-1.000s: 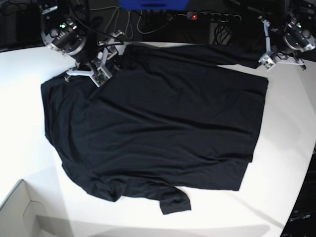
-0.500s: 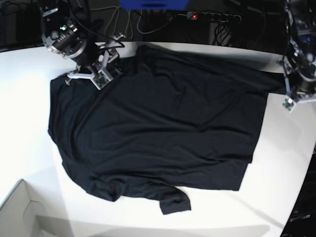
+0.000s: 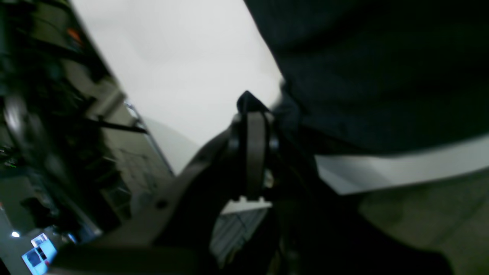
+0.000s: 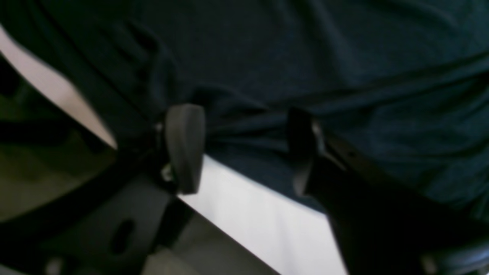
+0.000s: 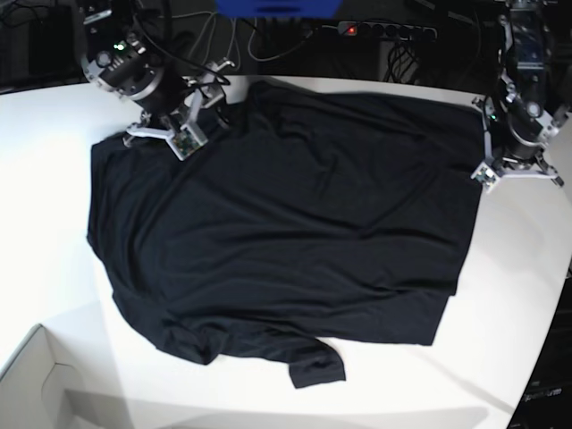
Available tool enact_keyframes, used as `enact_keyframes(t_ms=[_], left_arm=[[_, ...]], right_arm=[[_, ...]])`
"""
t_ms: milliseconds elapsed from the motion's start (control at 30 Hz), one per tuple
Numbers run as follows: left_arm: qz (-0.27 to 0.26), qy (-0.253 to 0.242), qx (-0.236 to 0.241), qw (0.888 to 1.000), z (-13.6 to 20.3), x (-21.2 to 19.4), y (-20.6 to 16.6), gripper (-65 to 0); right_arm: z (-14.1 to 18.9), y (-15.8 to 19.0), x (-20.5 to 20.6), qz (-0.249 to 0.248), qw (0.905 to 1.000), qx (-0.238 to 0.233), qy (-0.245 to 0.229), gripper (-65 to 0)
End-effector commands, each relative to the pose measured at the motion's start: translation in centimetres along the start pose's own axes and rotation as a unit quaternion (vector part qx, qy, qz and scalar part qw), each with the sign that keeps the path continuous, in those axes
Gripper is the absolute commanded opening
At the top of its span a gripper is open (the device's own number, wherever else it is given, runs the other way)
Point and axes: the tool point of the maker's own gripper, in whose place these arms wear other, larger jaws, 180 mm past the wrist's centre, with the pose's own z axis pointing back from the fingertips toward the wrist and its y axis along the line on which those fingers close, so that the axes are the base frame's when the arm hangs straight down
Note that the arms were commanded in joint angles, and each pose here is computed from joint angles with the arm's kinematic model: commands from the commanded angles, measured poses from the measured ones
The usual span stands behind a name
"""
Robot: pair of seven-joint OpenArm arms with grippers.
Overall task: Layout the t-shirt on the table in an organized manner, then fold the t-shirt properly
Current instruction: 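Grasp the shirt's shoulder corners with both grippers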
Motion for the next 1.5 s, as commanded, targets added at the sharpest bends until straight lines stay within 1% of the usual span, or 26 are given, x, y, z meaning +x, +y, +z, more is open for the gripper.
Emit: enact_keyframes(t_ms=[0, 67, 133, 200, 267, 333, 367, 400, 433, 533, 633, 700, 767, 800, 867, 1000, 1033, 1233, 1367, 1467], left_arm=[[-0.002, -0.005, 0.021, 1.000, 0.3, 0.2, 1.5, -64.5], [-0.002, -0.004, 0.022, 1.000, 0.3, 0.2, 1.6, -64.5], [0.000, -0.008, 0.024, 1.000, 0.5, 0.4, 1.7, -64.4], [0.011, -0.005, 0.032, 0.999, 0.7, -0.1, 2.3, -61.7], [0.033, -0.012, 0.039, 0.999, 0.7, 0.4, 2.8, -54.4], [0.061, -0.012, 0.052, 0.997, 0.8, 0.2, 3.7, -42.6], [0.073, -0.010, 0.058, 0.996, 0.9, -0.3, 4.1, -36.8], [0.082, -0.009, 0.061, 0.995, 1.0, -0.5, 4.3, -32.5], [0.089, -0.008, 0.062, 0.994, 1.0, -0.6, 4.3, -29.9], [0.092, -0.010, 0.062, 0.994, 1.0, -0.5, 4.3, -30.8], [0.103, -0.019, 0.071, 0.992, 1.0, 0.2, 5.1, -31.0], [0.112, -0.019, 0.072, 0.991, 1.0, 0.1, 5.1, -31.0], [0.126, -0.013, 0.079, 0.989, 1.2, -0.7, 5.5, -31.0], [0.133, -0.012, 0.079, 0.988, 1.2, -0.9, 5.4, -31.0], [0.141, -0.009, 0.083, 0.986, 1.3, -1.2, 5.6, -31.0], [0.145, -0.006, 0.083, 0.986, 1.3, -1.5, 5.6, -31.0], [0.146, -0.005, 0.084, 0.986, 1.2, -1.7, 5.6, -31.0], [0.155, -0.011, 0.086, 0.984, 1.1, -1.2, 5.9, -31.0], [0.166, -0.022, 0.084, 0.982, 1.0, -0.3, 5.8, -31.0], [0.178, -0.027, 0.075, 0.981, 0.8, 0.2, 5.0, -30.9]], right_arm=[[0.5, -1.4, 0.7, -0.001, 0.9997, -0.020, -0.015, -25.7], [1.2, -3.8, 0.4, -0.016, 0.9982, -0.057, -0.014, -23.4], [2.3, -6.8, -0.2, -0.031, 0.9942, -0.103, -0.011, -23.3], [3.3, -9.2, -1.4, -0.047, 0.9894, -0.137, 0.000, -23.3], [3.6, -11.3, -2.0, -0.060, 0.9847, -0.163, 0.004, -23.3], [3.9, -12.9, -3.8, -0.080, 0.9798, -0.182, 0.022, -23.2], [3.8, -13.2, -4.8, -0.091, 0.9782, -0.184, 0.032, -23.2], [3.8, -13.4, -5.5, -0.096, 0.9772, -0.185, 0.040, -23.2], [3.6, -13.5, -6.2, -0.101, 0.9766, -0.184, 0.048, -23.2], [2.6, -14.2, -6.7, -0.113, 0.9752, -0.183, 0.053, -23.2], [1.6, -15.0, -7.7, -0.131, 0.9724, -0.182, 0.063, -23.2], [1.4, -15.7, -7.9, -0.132, 0.9715, -0.185, 0.067, -23.3], [1.4, -16.2, -8.1, -0.130, 0.9712, -0.187, 0.071, -25.6], [1.4, -16.3, -7.9, -0.130, 0.9713, -0.187, 0.069, -28.5], [1.6, -17.1, -7.4, -0.125, 0.9708, -0.194, 0.064, -38.5], [3.1, -18.9, -7.6, -0.137, 0.9634, -0.223, 0.057, -63.1], [3.4, -19.1, -7.6, -0.142, 0.9616, -0.229, 0.055, -65.0], [5.3, -21.8, -7.5, -0.143, 0.9522, -0.265, 0.048, -65.0], [5.7, -22.1, -7.9, -0.142, 0.9512, -0.268, 0.055, -65.0], [5.6, -21.9, -8.7, -0.147, 0.9507, -0.266, 0.064, -64.6]])
